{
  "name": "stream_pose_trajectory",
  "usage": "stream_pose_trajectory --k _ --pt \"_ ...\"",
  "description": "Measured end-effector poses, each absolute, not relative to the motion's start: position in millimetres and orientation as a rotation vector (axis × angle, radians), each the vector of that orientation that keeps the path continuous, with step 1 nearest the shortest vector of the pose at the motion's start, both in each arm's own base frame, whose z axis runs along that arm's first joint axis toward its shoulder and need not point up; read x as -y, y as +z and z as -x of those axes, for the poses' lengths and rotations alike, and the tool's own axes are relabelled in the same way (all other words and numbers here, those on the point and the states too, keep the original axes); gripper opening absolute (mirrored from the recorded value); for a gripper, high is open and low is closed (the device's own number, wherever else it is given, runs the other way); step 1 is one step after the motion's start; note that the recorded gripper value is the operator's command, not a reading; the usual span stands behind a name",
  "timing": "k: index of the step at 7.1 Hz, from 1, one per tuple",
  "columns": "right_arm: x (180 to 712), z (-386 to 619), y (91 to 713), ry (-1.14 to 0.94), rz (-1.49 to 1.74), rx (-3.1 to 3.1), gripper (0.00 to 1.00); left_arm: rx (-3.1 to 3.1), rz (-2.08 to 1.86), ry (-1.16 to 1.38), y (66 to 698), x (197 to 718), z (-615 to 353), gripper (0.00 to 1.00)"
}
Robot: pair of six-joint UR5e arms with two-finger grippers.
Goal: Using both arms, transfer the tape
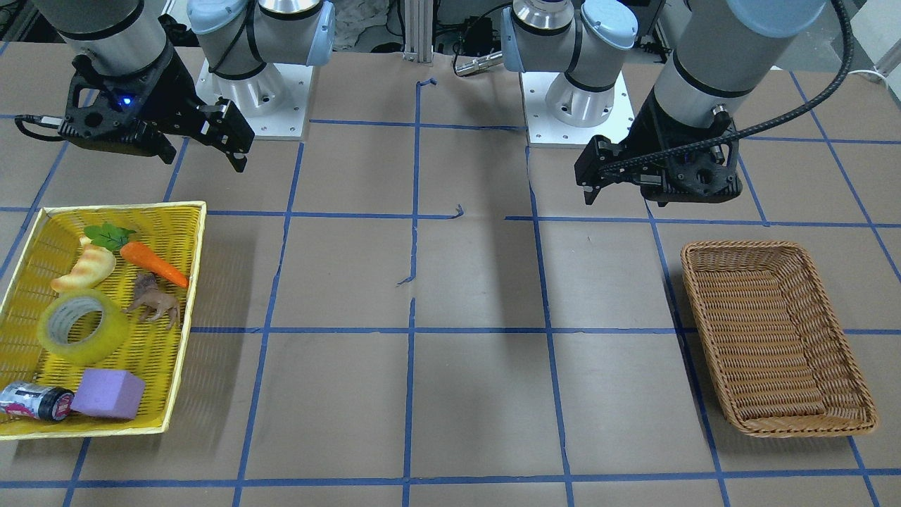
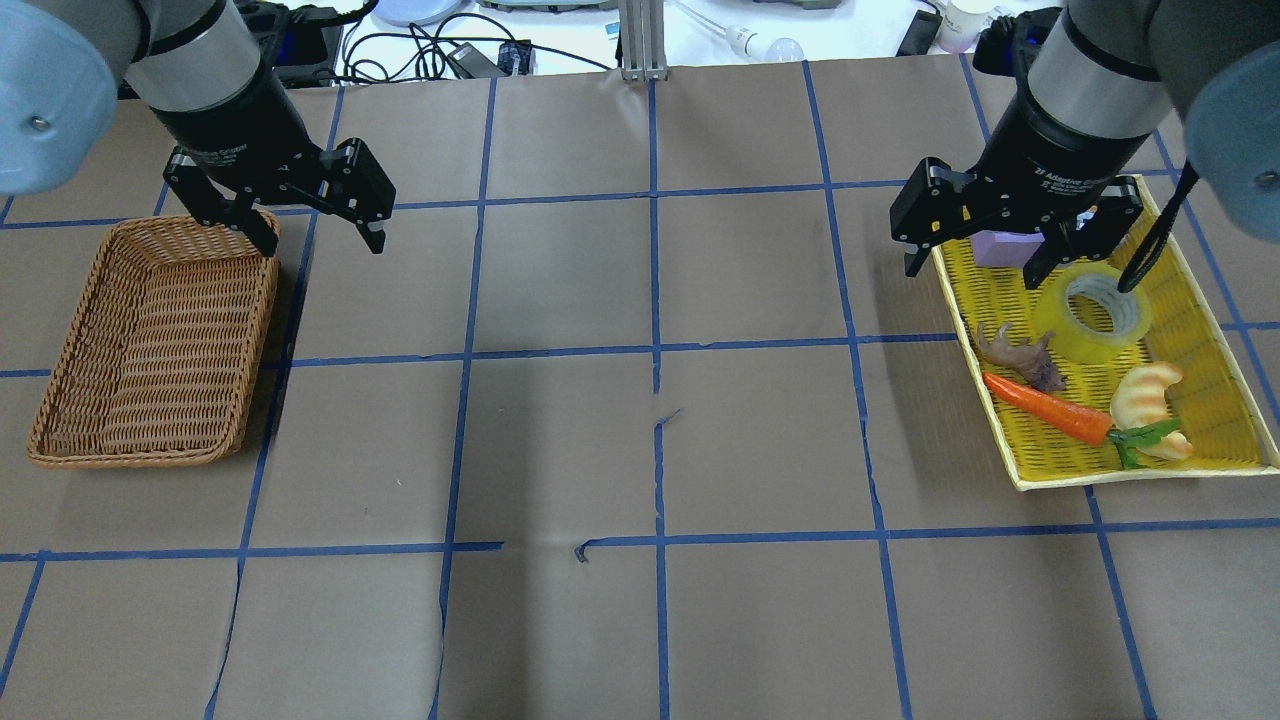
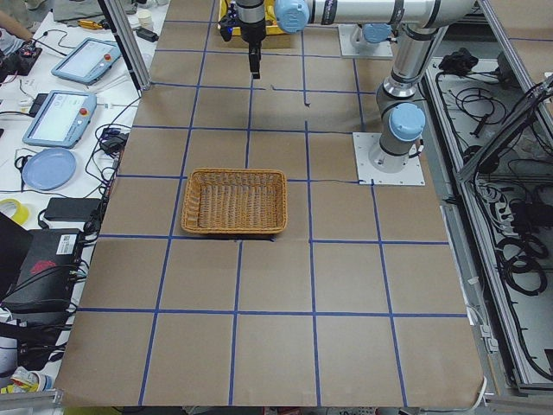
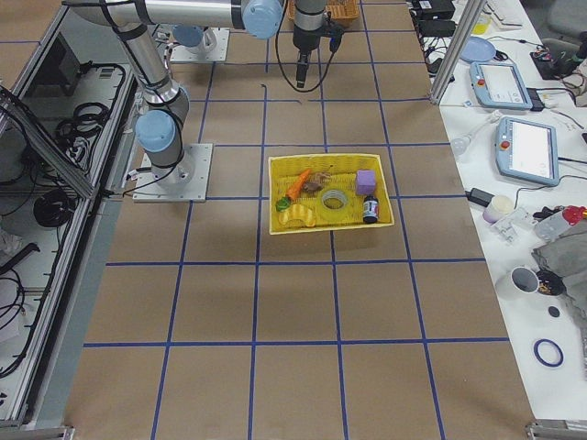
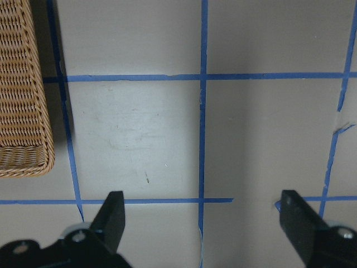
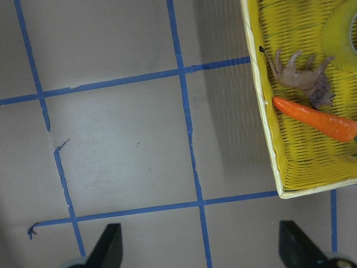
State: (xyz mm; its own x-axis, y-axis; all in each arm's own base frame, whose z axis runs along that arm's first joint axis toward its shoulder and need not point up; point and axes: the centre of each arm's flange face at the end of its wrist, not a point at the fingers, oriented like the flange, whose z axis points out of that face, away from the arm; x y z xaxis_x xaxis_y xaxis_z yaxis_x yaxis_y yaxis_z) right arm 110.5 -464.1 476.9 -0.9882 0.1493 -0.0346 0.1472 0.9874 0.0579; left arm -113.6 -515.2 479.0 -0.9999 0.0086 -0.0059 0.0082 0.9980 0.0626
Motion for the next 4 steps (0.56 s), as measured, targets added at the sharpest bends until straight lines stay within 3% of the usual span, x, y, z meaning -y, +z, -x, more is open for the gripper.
stream_pose_trajectory --k 4 --pt "464.5 -110.0 477.1 0.085 -0.233 -3.097 1.0 -3.135 -0.018 0.094 478.9 516.1 114.6 1.0"
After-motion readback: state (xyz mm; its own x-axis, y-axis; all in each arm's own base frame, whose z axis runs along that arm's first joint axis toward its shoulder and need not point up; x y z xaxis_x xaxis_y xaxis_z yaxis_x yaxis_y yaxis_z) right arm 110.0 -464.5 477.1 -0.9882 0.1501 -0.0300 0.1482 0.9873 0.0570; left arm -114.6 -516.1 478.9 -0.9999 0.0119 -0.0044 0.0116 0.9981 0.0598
